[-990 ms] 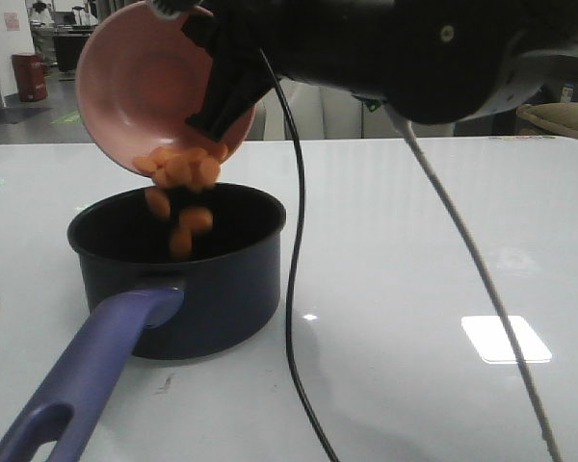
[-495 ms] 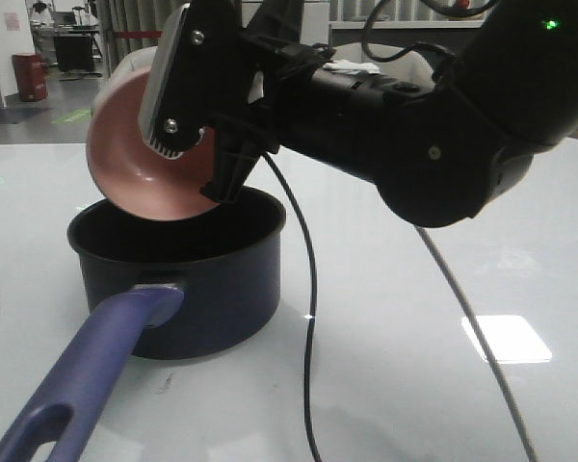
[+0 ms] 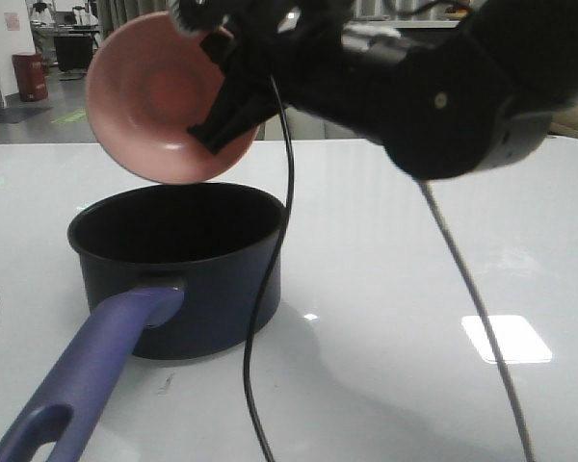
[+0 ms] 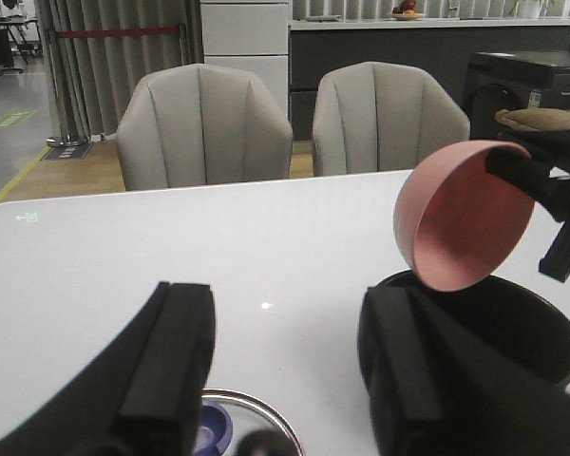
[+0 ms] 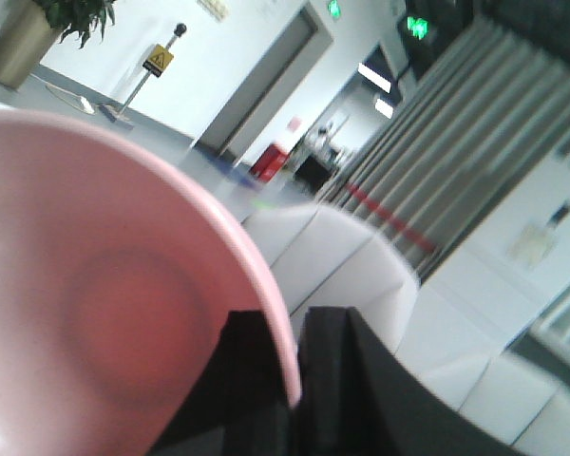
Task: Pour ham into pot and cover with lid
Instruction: 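Tilt the bowl with the right gripper to pour pieces into saucepan, then carry the empty bowl back and lower it onto the table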
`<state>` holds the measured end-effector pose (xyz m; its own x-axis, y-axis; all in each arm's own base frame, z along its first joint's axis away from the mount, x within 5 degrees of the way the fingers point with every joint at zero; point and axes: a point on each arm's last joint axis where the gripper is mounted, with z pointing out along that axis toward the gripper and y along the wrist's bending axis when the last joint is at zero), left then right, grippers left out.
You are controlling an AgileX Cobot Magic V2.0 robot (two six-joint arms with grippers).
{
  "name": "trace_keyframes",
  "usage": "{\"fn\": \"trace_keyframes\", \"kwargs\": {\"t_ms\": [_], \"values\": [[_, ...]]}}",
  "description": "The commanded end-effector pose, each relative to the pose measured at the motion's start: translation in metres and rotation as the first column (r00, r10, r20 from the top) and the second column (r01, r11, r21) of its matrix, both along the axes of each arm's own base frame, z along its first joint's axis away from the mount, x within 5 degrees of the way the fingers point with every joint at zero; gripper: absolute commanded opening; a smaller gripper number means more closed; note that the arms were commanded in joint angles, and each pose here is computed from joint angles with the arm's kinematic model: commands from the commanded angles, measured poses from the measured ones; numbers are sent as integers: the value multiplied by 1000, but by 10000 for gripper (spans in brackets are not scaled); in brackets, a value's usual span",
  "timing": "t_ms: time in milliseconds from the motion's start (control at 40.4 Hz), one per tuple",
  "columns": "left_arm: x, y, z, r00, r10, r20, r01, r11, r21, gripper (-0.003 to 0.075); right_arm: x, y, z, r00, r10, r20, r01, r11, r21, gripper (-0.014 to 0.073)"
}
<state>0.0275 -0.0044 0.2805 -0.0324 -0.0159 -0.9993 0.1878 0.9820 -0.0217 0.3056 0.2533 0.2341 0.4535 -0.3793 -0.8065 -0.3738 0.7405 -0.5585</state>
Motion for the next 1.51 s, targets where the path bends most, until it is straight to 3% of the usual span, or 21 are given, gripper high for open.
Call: {"fn": "trace_keyframes", "kwargs": {"t_ms": [0, 148, 346, 594, 693, 916, 1163, 1336, 1485], "values": [[-5, 1, 15, 993, -9, 114, 12, 1000, -25, 382, -2, -12, 60, 999, -21, -32, 26, 985, 169, 136], [-5, 1, 15, 993, -9, 114, 12, 1000, -25, 382, 0, -19, 86, 955, -23, -295, 87, 975, 206, 136], [-5, 1, 15, 993, -9, 114, 12, 1000, -25, 382, -3, -31, 100, 882, 15, -470, 57, 988, 140, 136], [-5, 1, 15, 993, -9, 114, 12, 1000, -25, 382, -1, -64, 104, 724, 35, -689, 95, 984, 149, 136], [-5, 1, 15, 993, -9, 114, 12, 1000, -25, 382, 4, -86, 106, 668, 30, -743, 145, 975, 170, 136], [-5, 1, 15, 993, -9, 114, 12, 1000, -25, 382, 17, -146, 95, 518, -38, -854, 241, 965, 103, 136], [-5, 1, 15, 993, -9, 114, 12, 1000, -25, 382, 27, -208, 79, 379, -86, -922, 386, 920, 73, 136], [-5, 1, 15, 993, -9, 114, 12, 1000, -25, 382, 37, -227, 52, 251, -83, -965, 417, 908, 31, 136], [-5, 1, 15, 993, -9, 114, 12, 1000, -25, 382, 49, -228, 25, 171, -79, -982, 418, 909, 0, 137]]}}
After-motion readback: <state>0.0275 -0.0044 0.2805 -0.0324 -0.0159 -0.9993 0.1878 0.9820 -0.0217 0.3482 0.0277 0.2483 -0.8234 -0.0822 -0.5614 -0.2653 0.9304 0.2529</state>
